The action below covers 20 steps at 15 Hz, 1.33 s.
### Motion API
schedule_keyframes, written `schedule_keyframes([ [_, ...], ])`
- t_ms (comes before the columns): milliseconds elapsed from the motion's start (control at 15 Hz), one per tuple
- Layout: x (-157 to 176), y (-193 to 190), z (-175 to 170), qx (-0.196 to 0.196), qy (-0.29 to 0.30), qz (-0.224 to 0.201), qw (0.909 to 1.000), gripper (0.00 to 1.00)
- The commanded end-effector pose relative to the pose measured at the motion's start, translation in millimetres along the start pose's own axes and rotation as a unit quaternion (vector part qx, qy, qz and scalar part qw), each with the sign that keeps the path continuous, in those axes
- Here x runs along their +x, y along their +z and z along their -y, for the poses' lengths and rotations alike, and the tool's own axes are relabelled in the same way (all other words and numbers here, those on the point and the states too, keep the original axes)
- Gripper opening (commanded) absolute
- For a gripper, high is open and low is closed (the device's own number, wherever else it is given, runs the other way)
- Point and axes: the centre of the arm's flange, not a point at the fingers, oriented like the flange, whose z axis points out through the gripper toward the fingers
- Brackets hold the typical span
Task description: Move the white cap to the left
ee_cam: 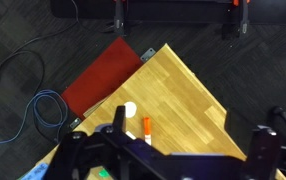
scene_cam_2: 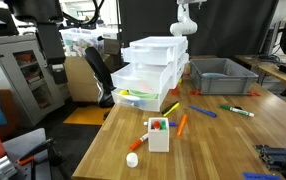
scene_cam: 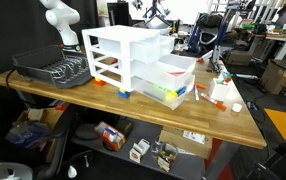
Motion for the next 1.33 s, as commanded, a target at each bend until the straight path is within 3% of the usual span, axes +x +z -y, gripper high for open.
schedule_keyframes([
  [0, 0, 56, -11, 0.017, 0.014, 0.001, 0.9997, 1.00],
  [267, 19, 92, -19, 0.015, 0.011, 0.005, 0.9998, 1.00],
  [333, 22, 93, -18, 0.012, 0.008, 0.019, 0.9997, 1.00],
  [400, 38, 67, -19, 0.018, 0.017, 0.016, 0.9996, 1.00],
  [933, 43, 76, -19, 0.017, 0.014, 0.025, 0.9994, 1.00],
  [1267, 49, 114, -26, 0.006, 0.028, 0.035, 0.9990, 1.00],
])
